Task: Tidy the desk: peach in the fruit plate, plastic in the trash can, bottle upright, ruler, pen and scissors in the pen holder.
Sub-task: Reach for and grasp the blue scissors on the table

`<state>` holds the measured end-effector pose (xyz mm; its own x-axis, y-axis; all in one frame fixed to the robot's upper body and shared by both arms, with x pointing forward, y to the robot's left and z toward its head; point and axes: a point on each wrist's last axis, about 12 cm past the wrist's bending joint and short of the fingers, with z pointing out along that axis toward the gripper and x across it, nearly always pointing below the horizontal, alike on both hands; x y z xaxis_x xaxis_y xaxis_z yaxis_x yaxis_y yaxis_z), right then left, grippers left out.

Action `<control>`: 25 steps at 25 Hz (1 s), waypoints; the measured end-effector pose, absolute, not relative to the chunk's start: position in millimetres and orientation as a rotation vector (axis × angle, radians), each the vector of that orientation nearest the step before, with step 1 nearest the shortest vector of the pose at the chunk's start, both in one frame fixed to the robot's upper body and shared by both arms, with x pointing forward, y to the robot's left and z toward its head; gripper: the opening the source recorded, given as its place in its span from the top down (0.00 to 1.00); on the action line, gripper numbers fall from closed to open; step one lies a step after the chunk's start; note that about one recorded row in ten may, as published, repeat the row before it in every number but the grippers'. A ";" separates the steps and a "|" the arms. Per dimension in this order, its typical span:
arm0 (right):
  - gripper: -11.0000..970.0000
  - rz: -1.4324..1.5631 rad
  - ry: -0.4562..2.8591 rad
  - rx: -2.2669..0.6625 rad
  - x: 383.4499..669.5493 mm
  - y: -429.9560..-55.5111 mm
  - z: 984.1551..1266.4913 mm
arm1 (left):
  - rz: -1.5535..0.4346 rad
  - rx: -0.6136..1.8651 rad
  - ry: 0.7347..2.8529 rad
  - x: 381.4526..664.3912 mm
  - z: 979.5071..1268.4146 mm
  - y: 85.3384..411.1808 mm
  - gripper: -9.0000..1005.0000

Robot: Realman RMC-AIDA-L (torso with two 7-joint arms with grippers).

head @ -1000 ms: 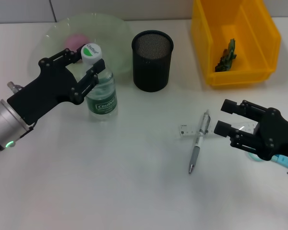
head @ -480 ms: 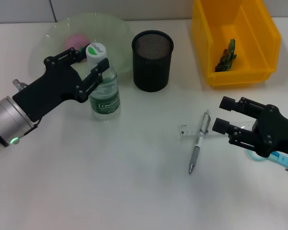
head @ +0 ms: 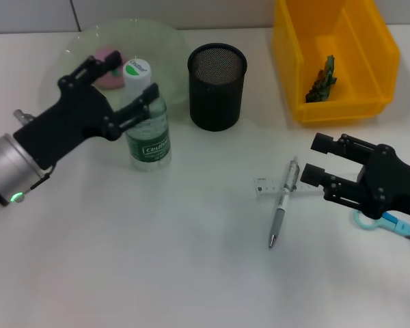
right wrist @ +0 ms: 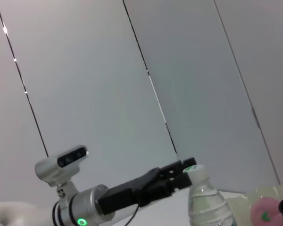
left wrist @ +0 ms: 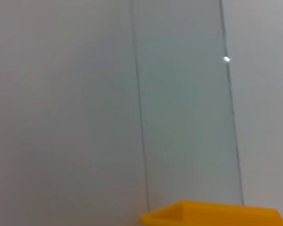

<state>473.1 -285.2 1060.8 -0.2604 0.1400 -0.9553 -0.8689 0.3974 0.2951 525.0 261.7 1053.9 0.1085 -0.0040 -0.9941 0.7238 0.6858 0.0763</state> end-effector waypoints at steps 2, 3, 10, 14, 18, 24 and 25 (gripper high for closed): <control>0.30 1.112 1.521 -0.676 473.9 -286.0 1061.6 | -0.612 0.583 1.346 520.0 1057.9 270.3 0.26; 0.30 1.111 1.519 -0.674 474.3 -286.6 1062.2 | -0.630 0.537 1.323 514.9 1060.6 276.4 0.24; 0.30 1.083 1.528 -0.654 475.9 -296.7 1064.9 | -0.882 0.563 1.321 487.6 1078.1 309.4 0.19; 0.31 1.094 1.616 -0.680 484.3 -314.2 1077.0 | -1.049 0.788 1.439 480.4 1075.6 305.8 0.20; 0.31 1.075 1.860 -0.763 505.1 -333.2 1107.5 | -1.141 0.995 1.508 478.5 1067.3 285.3 0.20; 0.31 0.853 2.292 -0.909 532.3 -322.2 1160.4 | -1.190 1.131 1.575 482.5 1057.4 260.1 0.20; 0.31 0.804 2.350 -0.930 535.1 -318.0 1165.4 | -1.191 1.140 1.578 482.7 1056.5 257.8 0.20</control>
